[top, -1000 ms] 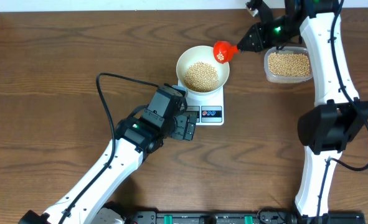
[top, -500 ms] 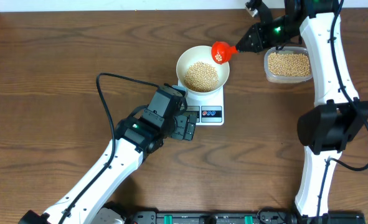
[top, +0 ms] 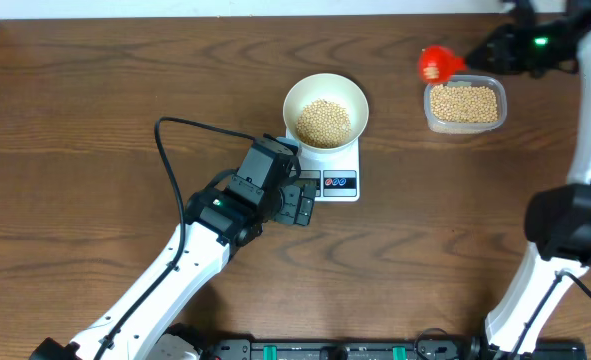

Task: Scoop item into bowl and weigh 50g on scale
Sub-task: 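Move the empty scoop right back toward the soybean tub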

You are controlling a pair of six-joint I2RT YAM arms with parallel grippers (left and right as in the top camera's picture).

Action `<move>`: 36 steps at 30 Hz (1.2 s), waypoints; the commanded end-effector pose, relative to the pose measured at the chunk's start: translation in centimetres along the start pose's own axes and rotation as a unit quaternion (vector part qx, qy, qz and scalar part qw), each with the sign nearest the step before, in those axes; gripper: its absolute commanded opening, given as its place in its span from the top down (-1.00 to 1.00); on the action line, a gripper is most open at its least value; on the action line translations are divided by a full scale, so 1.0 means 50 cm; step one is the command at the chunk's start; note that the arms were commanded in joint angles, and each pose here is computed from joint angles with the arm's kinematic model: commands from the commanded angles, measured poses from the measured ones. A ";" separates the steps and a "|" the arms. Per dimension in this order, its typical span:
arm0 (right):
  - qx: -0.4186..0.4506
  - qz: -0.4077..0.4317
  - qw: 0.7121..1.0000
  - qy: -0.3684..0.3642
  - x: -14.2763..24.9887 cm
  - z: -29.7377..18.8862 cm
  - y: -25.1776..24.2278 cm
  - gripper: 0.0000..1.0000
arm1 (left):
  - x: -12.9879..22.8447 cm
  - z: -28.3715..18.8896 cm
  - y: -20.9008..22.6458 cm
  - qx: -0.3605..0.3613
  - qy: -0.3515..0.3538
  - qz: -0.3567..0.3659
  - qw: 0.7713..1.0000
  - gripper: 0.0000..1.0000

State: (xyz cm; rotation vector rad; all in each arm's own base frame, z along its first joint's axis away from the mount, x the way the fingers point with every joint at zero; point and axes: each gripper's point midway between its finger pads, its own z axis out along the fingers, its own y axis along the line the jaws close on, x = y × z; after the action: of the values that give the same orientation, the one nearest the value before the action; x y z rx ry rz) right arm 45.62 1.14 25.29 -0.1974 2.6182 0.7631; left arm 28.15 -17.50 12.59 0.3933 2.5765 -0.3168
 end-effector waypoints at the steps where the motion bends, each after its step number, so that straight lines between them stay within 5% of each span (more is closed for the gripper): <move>1: 0.064 0.009 0.998 -0.001 0.009 -0.038 -0.043 0.98 | -0.004 -0.008 0.000 0.000 -0.006 0.005 1.000 -0.91; 14: 0.079 0.012 0.997 0.008 0.013 -0.032 -0.044 0.98 | -0.005 -0.008 0.001 -0.001 -0.008 0.005 1.000 -0.91; 36: -0.098 -0.053 0.993 -0.041 -0.019 -0.032 0.082 0.98 | -0.005 -0.007 0.001 -0.001 -0.008 0.005 1.000 -0.91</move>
State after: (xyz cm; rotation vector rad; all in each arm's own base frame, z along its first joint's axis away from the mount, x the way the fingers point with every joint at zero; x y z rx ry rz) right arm 45.31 1.62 26.43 -0.2359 2.5559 0.8569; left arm 28.16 -17.51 12.60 0.3932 2.5758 -0.3172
